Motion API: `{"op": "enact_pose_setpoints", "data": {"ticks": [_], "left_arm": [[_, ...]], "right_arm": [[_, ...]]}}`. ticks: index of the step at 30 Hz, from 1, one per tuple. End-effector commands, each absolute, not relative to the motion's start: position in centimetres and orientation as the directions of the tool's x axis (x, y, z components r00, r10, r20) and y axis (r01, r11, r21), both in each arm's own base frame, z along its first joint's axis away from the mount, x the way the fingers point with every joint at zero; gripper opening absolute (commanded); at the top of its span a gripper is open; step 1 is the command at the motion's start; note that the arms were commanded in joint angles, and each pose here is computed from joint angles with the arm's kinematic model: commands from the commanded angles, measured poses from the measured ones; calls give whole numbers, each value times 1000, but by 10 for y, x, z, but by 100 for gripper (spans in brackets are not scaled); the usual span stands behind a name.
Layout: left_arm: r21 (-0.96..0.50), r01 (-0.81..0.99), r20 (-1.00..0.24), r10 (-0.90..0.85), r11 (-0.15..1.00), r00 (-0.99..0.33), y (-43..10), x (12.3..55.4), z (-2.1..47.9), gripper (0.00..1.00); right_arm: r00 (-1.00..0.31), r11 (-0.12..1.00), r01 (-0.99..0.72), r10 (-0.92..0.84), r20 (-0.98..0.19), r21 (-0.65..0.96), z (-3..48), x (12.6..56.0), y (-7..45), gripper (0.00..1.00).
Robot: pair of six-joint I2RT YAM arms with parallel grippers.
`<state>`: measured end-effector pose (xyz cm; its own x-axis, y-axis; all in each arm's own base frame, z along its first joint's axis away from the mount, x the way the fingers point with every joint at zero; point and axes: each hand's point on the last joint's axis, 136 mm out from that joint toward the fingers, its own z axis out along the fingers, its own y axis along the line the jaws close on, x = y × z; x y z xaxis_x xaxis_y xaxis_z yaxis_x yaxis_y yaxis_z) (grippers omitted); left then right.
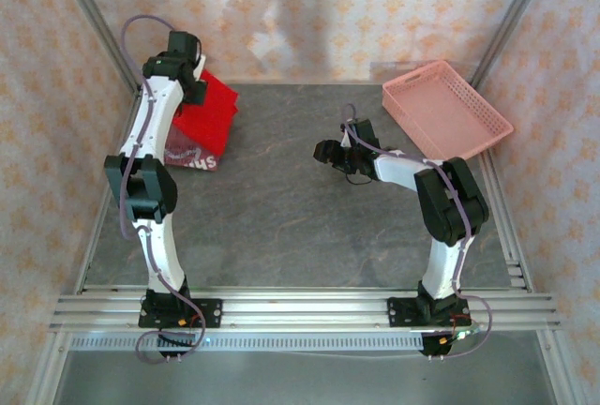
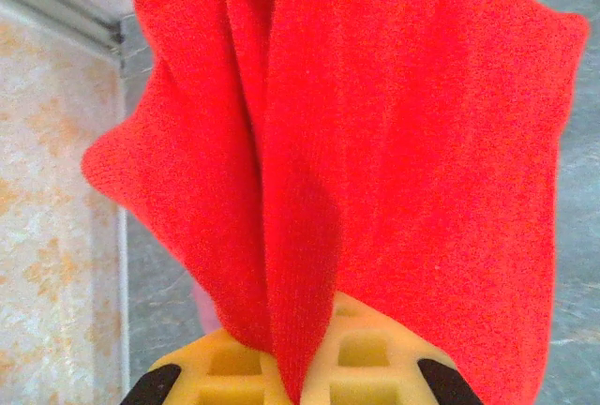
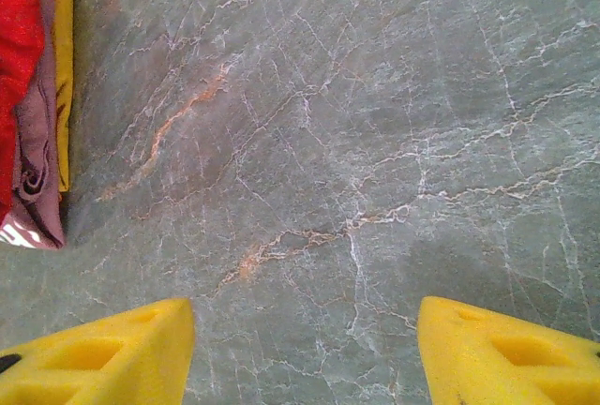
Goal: Fold and stack the t-shirts
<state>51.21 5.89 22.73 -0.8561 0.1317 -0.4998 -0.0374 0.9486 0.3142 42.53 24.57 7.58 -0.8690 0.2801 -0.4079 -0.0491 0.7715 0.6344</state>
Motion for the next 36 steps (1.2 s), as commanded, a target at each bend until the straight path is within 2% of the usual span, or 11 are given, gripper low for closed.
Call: {"op": "enact_pose_setpoints", "data": {"ticks": [1,8,16,18,19,21,24,25,26,33,36], "left_arm": [[374,-146,-521,77,916,-850,89,508,244,0],[395,-257,-447,-59,882,-892,127,506,202,0],[441,-248,-347,-91,863,-933,136,512,153,2],[449,-254,-335,-102,857,-937,139,514,147,13],[447,-256,-332,-107,857,-937,139,515,144,24],[446,-268,-335,-119,854,-935,140,518,142,52],[425,-285,-343,-138,859,-929,138,518,145,80],[423,-299,-355,-147,856,-923,138,517,151,94],[418,-317,-373,-157,852,-915,138,516,158,100],[437,-477,-542,-200,762,-816,142,502,224,100],[409,-504,-582,-208,761,-786,134,502,238,100]], "right_arm": [[-859,759,-64,290,-423,648,84,435,249,64],[-862,757,-61,288,-417,650,82,434,249,64],[-863,758,-60,287,-415,649,82,433,249,64],[-864,759,-58,287,-413,649,81,433,249,64],[-864,759,-58,287,-414,649,81,433,249,64],[-865,760,-57,286,-412,647,80,432,248,64],[-865,760,-59,285,-413,647,80,432,248,64],[-864,761,-60,284,-416,646,81,432,248,64],[-865,762,-61,283,-415,645,81,431,248,64],[-867,762,-64,278,-415,644,80,430,248,64],[-866,763,-66,276,-417,643,79,430,248,64]]}}
